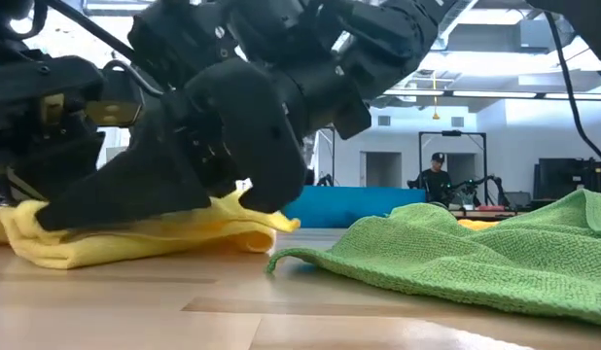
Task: Fold microfiber towels
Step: Fold the yellow microfiber cloth
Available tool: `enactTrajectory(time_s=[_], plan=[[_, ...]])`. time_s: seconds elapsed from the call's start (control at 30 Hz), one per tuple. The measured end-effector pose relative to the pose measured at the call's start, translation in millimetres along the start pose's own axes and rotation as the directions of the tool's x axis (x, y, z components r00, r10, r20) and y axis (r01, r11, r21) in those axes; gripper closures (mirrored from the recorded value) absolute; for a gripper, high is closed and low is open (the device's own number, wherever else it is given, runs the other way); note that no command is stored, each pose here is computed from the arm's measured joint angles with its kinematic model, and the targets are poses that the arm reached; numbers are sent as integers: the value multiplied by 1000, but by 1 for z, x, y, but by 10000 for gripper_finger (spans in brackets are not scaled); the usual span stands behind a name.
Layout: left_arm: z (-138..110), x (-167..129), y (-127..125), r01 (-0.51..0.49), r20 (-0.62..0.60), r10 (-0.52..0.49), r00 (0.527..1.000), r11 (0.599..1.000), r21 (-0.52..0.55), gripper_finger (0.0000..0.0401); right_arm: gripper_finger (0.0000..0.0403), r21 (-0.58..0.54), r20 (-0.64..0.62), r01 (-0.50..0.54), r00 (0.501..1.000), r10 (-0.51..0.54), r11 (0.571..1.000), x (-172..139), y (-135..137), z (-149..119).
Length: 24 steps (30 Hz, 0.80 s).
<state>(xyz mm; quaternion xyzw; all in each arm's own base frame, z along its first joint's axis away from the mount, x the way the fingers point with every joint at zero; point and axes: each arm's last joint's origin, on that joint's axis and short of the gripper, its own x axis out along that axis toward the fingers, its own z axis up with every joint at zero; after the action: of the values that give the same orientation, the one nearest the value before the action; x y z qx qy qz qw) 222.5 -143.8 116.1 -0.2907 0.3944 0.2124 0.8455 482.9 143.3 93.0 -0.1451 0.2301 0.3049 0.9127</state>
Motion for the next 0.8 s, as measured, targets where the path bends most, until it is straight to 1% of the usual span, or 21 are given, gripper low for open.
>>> enactTrajectory(time_s=[0.2,0.3,0.4,0.5,0.67,0.8], plan=[[-2,-3,-3,27,-27,-28,999,999,-17,401,376,42,6,34,999,-34,999,-7,-16,0],[-1,-5,-5,31,-25,-32,999,999,-25,401,367,61,-20,31,999,-30,998,-9,-19,-4],[3,-8,-10,38,-22,-39,999,999,-19,401,347,53,-29,16,999,-15,998,-8,-18,-5],[4,-10,-9,-10,-33,10,999,1000,7,401,325,51,-21,-15,1000,16,999,-7,-14,-4],[4,-12,-9,-33,-68,35,997,999,22,401,285,46,-32,-26,999,28,999,-5,-7,-3],[12,-24,-14,-54,-70,57,996,998,31,401,243,45,-26,-25,999,26,999,-5,-8,3]])
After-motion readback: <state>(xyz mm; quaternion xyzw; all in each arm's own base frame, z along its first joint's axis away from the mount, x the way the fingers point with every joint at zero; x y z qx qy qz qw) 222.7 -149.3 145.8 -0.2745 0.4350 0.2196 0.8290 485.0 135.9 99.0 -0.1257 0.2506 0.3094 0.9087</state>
